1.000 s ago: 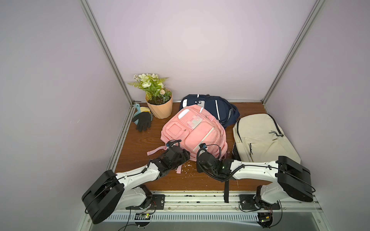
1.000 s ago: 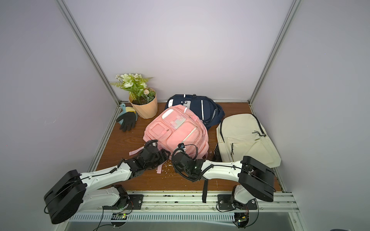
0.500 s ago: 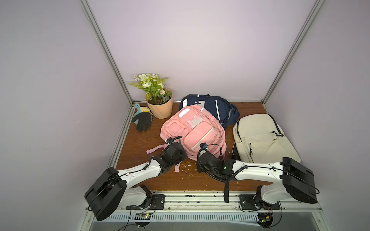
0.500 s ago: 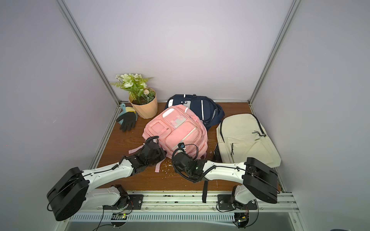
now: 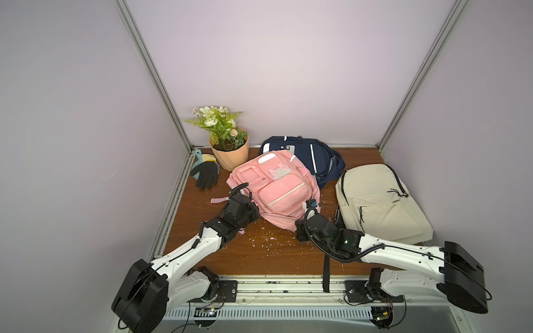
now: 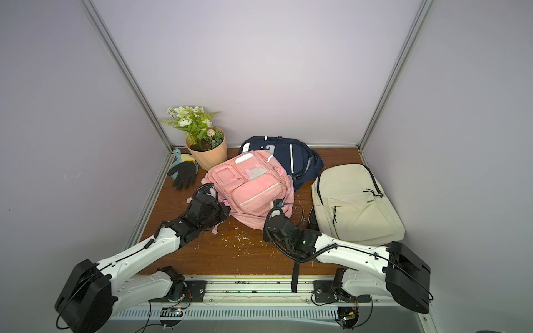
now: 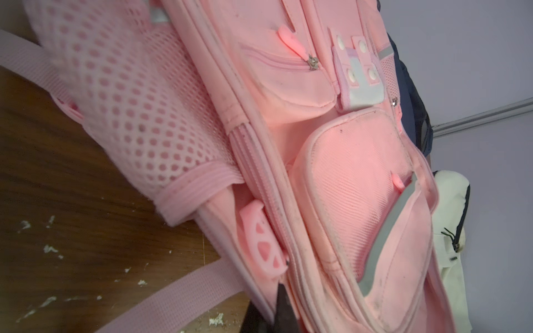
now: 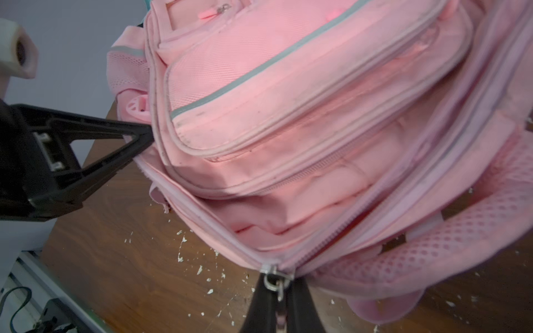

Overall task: Zip up the backpack
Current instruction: Zip the zipper on the backpack.

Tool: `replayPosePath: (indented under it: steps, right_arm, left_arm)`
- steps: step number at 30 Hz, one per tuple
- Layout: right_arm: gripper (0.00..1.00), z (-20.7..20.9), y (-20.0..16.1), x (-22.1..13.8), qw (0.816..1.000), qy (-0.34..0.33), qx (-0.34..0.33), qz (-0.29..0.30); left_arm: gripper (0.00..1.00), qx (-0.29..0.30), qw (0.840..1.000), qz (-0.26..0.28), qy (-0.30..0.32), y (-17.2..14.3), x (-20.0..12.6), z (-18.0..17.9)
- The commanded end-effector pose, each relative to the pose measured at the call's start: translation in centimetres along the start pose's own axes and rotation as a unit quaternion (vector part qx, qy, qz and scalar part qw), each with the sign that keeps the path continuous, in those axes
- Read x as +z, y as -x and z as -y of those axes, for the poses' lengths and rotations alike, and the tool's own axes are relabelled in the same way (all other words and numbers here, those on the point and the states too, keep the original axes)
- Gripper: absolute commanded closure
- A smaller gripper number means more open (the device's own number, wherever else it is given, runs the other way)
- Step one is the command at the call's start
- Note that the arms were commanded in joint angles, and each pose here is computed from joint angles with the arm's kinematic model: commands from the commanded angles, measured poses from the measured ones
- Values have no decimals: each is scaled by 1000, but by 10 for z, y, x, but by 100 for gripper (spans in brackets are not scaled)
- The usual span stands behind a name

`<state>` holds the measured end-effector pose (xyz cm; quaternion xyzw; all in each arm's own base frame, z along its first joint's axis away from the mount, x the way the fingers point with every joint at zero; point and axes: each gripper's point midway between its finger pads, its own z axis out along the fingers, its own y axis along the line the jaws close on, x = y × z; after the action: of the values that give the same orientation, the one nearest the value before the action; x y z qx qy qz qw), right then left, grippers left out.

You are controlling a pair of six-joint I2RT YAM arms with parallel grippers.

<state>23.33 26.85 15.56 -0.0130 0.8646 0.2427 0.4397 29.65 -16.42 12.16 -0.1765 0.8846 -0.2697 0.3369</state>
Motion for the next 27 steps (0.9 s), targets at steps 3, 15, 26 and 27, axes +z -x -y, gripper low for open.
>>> replayPosePath:
  steps: [3,15,26,27]
  right_arm:
    - [100,43,1,-10,998,-65,-2,18]
    - [100,-28,-23,17,999,20,-38,-20]
    - [100,-68,-30,47,998,48,-30,-39]
    - [100,-70,-31,48,997,50,-32,-40]
  left_arm:
    - [100,48,993,89,55,68,6,2]
    - [56,84,985,72,134,102,43,-14]
    - [8,-5,996,45,76,13,-1,-50]
    - [7,-15,998,35,56,2,-4,-47]
